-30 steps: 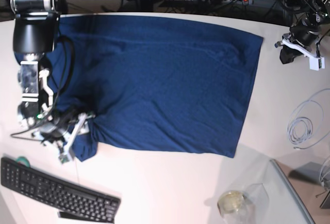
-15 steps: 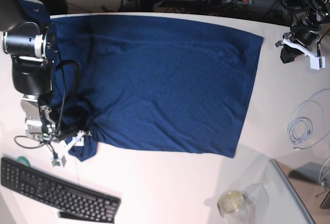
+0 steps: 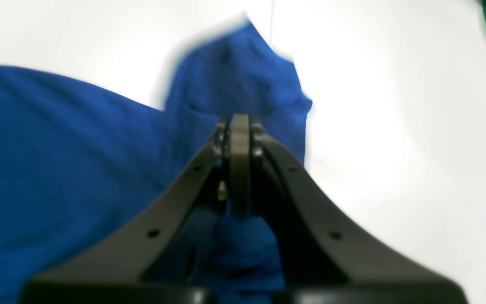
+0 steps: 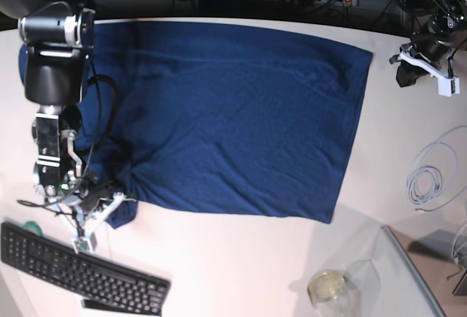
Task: Layout the t-shirt on the table in an organized manner, then fold the t-shirt properly
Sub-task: 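Grasp the bunched shirt sleeve near the hem with the right gripper, then drag the grasped sleeve with the right gripper across the shirt body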
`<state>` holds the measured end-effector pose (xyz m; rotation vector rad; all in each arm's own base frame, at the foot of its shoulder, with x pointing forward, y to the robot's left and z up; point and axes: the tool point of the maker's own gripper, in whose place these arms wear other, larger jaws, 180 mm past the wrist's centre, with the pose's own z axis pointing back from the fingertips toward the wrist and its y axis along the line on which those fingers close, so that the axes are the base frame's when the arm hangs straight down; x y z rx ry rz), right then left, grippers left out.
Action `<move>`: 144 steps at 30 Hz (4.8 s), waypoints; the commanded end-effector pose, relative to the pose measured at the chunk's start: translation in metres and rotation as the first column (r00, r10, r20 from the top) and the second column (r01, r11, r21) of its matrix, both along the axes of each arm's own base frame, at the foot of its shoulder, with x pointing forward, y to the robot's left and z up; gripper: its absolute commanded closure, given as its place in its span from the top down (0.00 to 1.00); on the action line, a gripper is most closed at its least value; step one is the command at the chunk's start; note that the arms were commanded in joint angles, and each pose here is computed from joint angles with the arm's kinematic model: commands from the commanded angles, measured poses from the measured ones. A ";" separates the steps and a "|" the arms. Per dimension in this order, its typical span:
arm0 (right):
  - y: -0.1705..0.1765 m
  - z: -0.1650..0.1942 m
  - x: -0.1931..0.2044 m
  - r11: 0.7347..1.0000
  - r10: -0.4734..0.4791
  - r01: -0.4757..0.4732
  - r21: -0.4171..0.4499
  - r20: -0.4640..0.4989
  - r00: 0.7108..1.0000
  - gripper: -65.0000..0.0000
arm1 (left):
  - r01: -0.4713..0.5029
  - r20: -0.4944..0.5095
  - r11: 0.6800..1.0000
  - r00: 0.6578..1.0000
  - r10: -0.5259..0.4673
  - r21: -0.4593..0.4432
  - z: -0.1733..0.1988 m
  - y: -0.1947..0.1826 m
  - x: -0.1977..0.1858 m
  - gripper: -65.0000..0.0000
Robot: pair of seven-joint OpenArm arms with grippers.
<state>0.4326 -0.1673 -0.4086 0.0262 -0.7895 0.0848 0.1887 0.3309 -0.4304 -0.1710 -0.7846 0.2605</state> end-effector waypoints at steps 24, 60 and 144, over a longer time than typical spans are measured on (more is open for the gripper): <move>-0.043 -0.037 0.020 0.960 -0.247 0.253 0.121 -0.058 0.967 0.43 | -0.005 0.019 1.000 1.000 0.004 0.015 0.007 0.009 0.001 0.00; 0.035 0.045 0.004 0.988 -0.028 0.022 0.152 0.041 0.999 0.00 | -0.021 -0.009 1.000 1.000 0.021 0.014 0.000 0.022 -0.003 0.00; 0.224 0.155 -0.047 0.874 0.482 -0.475 -0.106 0.311 0.819 0.03 | 0.031 0.033 0.996 0.999 -0.034 0.078 0.024 0.025 0.010 0.00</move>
